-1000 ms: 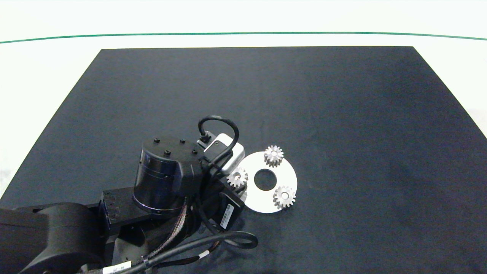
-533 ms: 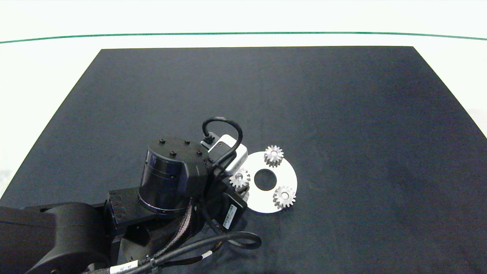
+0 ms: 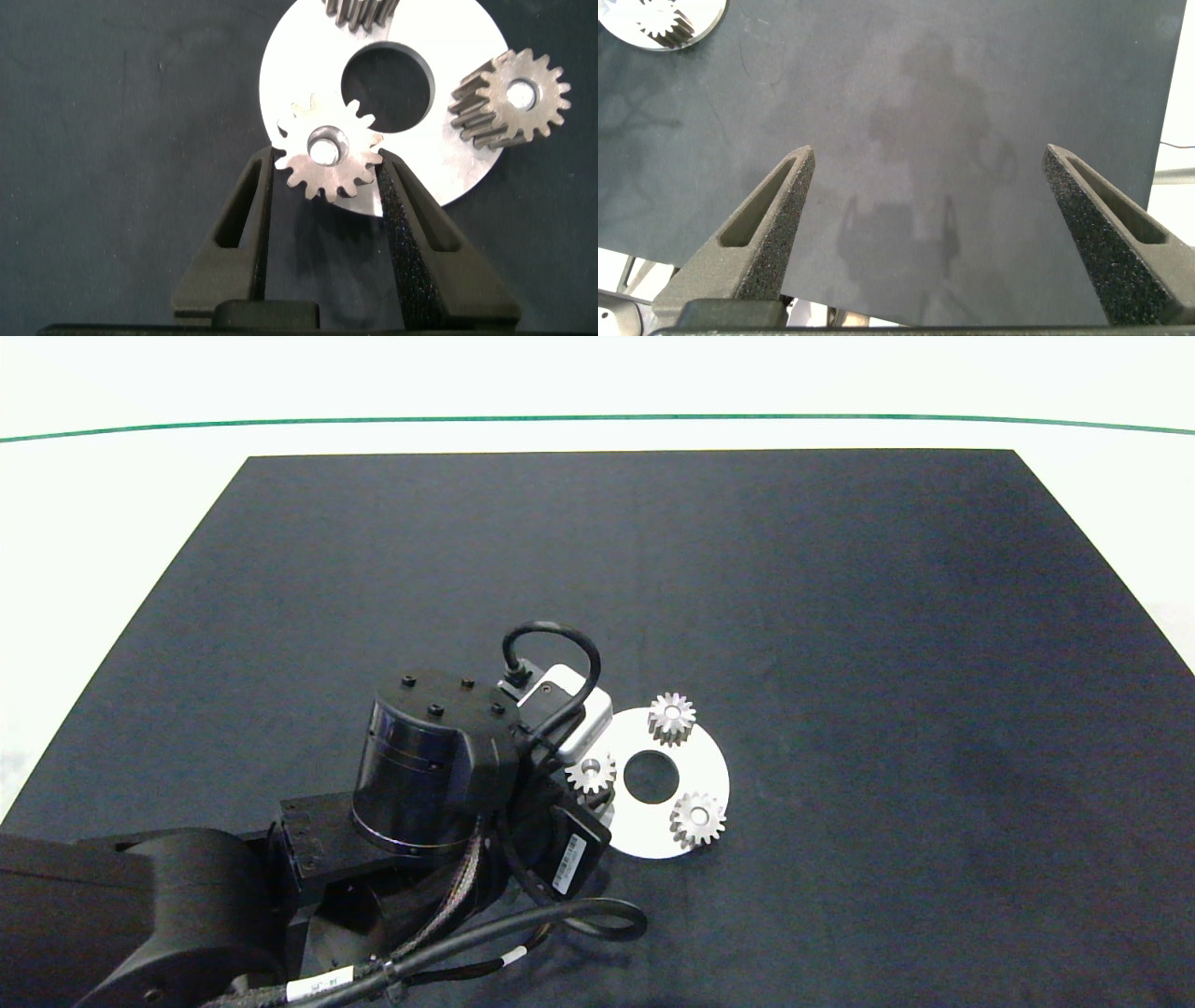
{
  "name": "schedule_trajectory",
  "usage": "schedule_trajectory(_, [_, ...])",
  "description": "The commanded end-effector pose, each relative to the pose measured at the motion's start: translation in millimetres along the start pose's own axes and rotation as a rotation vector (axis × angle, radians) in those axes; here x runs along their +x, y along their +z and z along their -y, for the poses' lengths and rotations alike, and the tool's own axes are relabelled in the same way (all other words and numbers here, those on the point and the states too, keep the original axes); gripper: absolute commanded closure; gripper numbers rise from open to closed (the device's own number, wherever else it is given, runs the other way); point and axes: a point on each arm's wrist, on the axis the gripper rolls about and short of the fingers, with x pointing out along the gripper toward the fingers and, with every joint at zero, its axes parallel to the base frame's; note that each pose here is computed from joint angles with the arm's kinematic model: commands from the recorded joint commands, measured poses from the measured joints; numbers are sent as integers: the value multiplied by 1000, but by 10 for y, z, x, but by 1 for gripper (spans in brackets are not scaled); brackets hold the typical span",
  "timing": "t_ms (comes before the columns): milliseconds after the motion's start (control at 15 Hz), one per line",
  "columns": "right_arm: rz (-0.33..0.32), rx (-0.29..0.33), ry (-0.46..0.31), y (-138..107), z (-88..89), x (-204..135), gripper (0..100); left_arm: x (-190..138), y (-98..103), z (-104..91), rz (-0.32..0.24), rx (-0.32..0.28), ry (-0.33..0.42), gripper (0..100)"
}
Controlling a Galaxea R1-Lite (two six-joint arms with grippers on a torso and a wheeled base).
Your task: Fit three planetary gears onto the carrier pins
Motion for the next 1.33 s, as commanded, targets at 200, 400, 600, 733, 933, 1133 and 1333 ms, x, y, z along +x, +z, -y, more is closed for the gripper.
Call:
schedule_trajectory(200, [0,-1,-1,-4,2,-7,0,-5,-4,-2,0,0,2,0])
schedule_trajectory(400, [-1,-1,-3,0,2,-6,0,-17,0,-7,3,-1,3,0])
schedule_trajectory(600, [-1,-1,-3,4,2,-4,0,-21,7,-9,6,-2,3,0])
schedule_trajectory(733, [1,-2,-3,-1,3,-9,0,-41,-17,-17,0,-2,3,0])
schedule_trajectory(933, [-2,-1,-1,20,0,9,0,-272,64,-143,51,-41,22,0])
schedule_trajectory(1133, [11,2,-3,92,13,-7,0,-659,132,-349,113,-74,59,0])
schedule_trajectory(1333, [10,2,-4,111,13,2,0,-1182,65,-598,110,-98,113,0])
